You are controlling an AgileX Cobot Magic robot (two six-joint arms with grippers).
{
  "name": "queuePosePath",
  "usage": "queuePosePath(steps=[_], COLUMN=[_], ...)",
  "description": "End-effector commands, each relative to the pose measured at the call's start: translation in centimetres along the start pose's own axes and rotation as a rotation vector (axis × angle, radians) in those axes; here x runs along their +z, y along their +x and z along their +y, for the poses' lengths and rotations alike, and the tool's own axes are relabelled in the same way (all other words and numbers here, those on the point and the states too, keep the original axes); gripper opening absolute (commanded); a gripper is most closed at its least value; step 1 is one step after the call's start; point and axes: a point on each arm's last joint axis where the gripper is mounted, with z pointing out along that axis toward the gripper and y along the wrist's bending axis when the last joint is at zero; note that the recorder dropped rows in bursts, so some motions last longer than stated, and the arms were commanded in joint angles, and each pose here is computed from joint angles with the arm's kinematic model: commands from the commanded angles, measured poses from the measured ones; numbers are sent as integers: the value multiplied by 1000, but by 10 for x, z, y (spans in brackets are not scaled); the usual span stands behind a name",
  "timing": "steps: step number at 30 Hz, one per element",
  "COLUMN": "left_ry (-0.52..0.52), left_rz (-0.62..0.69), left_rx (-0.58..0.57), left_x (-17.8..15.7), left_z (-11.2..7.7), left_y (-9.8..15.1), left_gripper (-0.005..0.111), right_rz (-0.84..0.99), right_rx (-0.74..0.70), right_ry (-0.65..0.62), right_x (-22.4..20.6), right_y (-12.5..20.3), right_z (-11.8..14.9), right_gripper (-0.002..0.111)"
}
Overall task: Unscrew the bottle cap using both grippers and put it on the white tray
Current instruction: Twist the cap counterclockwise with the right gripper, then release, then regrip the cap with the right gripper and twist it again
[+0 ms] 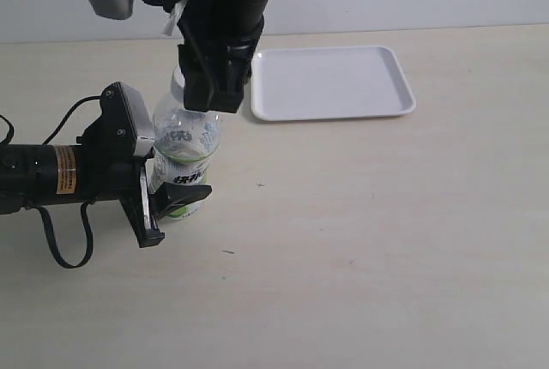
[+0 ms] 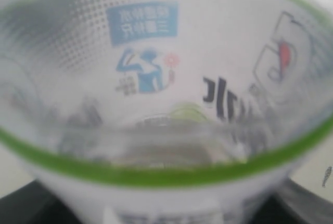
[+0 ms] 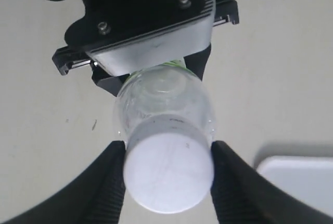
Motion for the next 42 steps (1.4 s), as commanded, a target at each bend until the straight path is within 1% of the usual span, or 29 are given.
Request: queuePosePath(steps=[1, 8, 15, 17, 19, 22, 25, 26, 29, 31, 34, 35, 42], left_ry=[-7, -8, -10, -10, -11, -13, -13, -13, -13, -13, -13, -13, -13], left_rz=[-21, -26, -26, -26, -28, -30, -30, -30, -30, -30, -30, -30, -30], left_rx=[-11, -12, -14, -14, -12, -9, -9, -9, -9, -14, -17, -17, -20], left_x=[0, 0, 0, 0, 0, 0, 0, 0, 0, 0, 0, 0, 0], left_z=[2, 2, 2, 2, 3, 4, 4, 4, 4, 4, 4, 4, 4], left_y=[-5, -5, -5, -5, -6, -6, -6, -6, -6, -6, -6, -6, -6], left_gripper=[0, 0, 0, 0, 0, 0, 0, 0, 0, 0, 0, 0, 0], right_rz=[-1, -3, -13, -41, -53, -69, -69, -70, -75, -77, -79, -80, -91], right_rx=[-173, -390, -396, -375, -325, -234, -148, -106, -1, 68, 185, 253, 604], right_ry=[10, 14, 22, 33, 53, 75, 79, 77, 75, 73, 70, 69, 56], right_x=[-9, -9, -9, -9, -11, -12, -13, -13, -13, -13, -13, -13, -13], right_y=[-1, -2, -3, -5, -7, -8, -8, -8, -8, -8, -8, -7, -7], right_z=[2, 2, 1, 1, -1, -3, -3, -3, -3, -3, -3, -3, -3], right_gripper=[0, 0, 0, 0, 2, 14, 34, 45, 67, 73, 73, 72, 67])
